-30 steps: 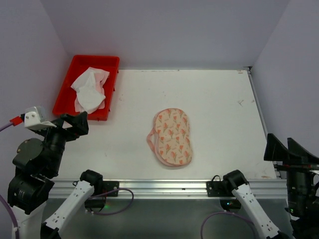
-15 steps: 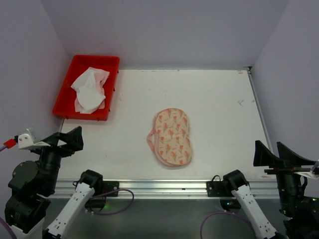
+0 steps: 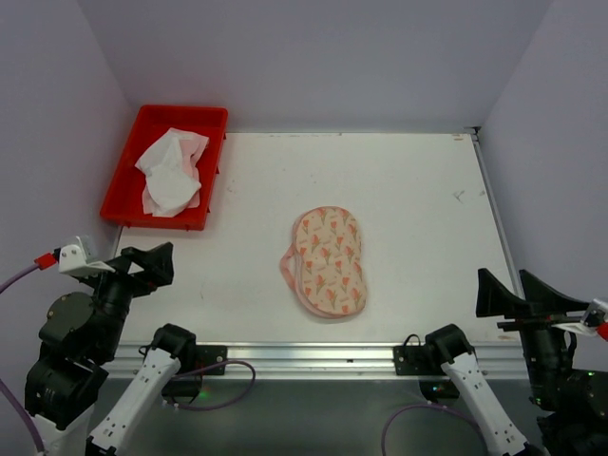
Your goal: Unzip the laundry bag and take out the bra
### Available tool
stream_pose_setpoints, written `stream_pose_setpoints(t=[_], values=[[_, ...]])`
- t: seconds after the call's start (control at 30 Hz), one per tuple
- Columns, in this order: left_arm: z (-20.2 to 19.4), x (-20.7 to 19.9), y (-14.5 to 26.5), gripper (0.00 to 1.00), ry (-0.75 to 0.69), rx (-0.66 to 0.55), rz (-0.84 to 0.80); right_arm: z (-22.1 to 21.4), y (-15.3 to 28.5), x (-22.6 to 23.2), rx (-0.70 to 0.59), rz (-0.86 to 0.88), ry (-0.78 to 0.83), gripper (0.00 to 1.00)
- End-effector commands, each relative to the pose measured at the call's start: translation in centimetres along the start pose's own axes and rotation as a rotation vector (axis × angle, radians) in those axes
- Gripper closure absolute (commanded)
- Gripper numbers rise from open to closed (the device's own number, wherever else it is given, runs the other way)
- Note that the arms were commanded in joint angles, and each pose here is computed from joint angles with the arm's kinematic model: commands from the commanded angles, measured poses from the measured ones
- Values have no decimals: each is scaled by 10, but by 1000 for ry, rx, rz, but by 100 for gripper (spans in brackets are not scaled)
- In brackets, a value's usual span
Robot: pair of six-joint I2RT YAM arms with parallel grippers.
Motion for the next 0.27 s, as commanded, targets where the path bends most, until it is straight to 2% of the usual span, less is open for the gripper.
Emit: stream_pose_setpoints(t=[0.0, 0.23], values=[[1, -9, -10, 0, 25, 9, -31, 1, 7, 0, -12, 39, 14, 2], [-7, -10, -17, 0, 17, 38, -30, 2, 8, 0, -19, 44, 16, 2]])
Point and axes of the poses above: each gripper's point midway between its finger pads, its own y axis back along the fingers, its own x axis along the line the jaws close on, z = x × y, the point moved 8 cm from there along y, back along the fingers, and after that the axes turned 9 degrees about -y, right-handed, at the moved point
